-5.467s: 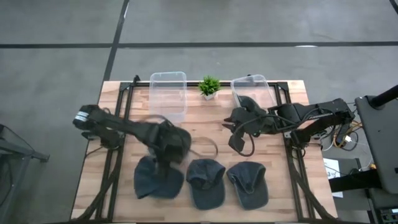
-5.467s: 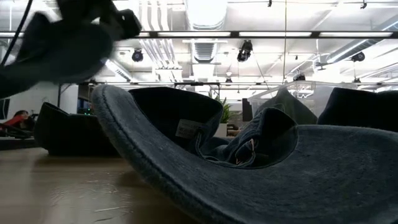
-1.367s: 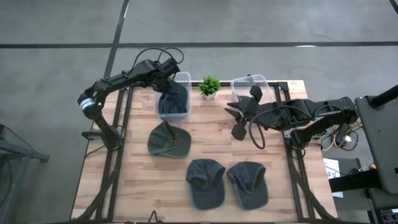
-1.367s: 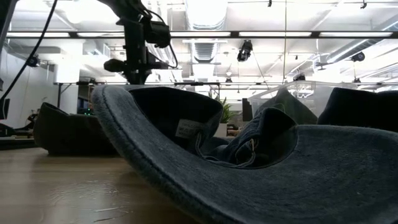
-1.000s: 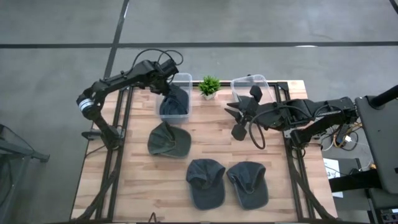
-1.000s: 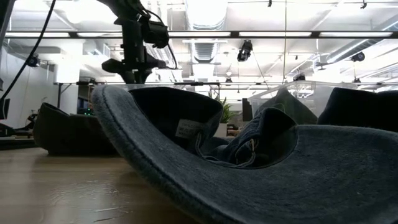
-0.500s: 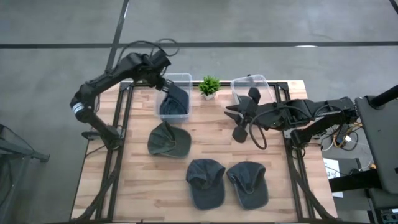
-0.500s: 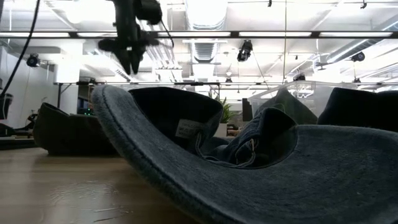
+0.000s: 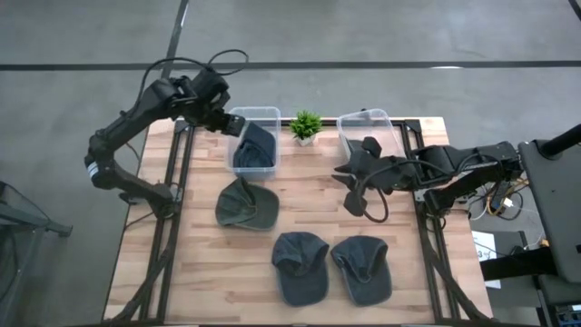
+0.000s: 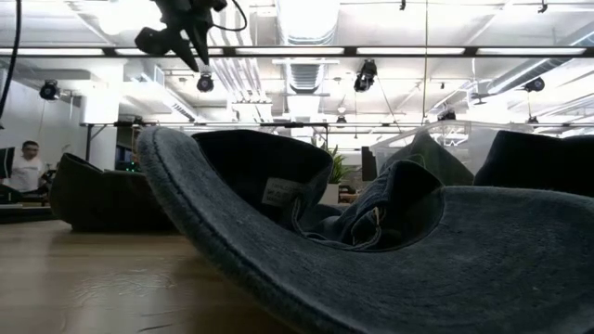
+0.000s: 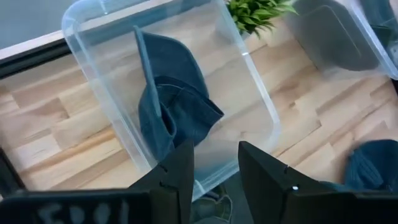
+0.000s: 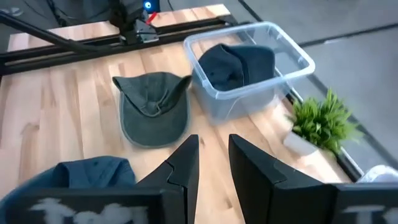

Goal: Pick & Place hat
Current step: Put the left blue cap into the left transparent bin

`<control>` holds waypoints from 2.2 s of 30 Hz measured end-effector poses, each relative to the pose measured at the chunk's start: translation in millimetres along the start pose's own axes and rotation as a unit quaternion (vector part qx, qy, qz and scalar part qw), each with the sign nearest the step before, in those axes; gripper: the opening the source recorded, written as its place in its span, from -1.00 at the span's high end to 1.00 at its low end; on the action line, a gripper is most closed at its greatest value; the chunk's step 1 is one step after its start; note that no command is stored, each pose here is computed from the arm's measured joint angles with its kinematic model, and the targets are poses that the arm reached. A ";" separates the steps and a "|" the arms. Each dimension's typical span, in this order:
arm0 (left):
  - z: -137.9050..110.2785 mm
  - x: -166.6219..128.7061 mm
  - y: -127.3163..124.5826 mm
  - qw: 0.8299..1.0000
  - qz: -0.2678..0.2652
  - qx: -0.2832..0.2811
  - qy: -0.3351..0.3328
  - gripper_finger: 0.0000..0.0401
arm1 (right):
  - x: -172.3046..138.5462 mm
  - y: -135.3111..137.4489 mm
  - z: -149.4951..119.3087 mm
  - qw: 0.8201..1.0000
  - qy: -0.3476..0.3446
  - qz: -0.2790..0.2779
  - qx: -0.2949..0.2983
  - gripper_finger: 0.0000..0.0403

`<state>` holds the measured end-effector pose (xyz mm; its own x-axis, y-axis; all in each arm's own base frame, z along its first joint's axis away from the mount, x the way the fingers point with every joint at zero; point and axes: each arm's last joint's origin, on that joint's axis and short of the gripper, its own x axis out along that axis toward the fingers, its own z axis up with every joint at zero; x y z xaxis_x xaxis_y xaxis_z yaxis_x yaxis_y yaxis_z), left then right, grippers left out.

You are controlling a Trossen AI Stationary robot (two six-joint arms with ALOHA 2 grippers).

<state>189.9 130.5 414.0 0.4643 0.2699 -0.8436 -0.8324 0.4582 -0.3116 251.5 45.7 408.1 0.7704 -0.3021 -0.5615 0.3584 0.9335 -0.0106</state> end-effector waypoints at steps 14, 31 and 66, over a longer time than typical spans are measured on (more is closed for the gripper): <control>-4.9 -11.7 -9.9 0.996 -0.066 0.064 -0.020 0.41 | 8.7 -0.9 -9.0 0.993 0.011 -0.027 0.117 0.59; -99.5 -25.2 -88.0 0.978 -0.092 0.179 0.050 0.41 | 4.0 3.9 -31.1 0.994 0.066 -0.030 0.079 0.59; -337.6 92.8 -232.5 0.985 -0.048 -0.119 0.117 0.16 | -48.6 -21.4 -33.7 0.999 0.030 0.010 -0.010 0.59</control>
<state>324.5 -236.9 260.5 0.4861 0.0201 -0.8737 -0.8479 0.2527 -0.4660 188.7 46.9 407.7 0.7435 -0.2720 -0.6109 0.3328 0.9429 -0.0148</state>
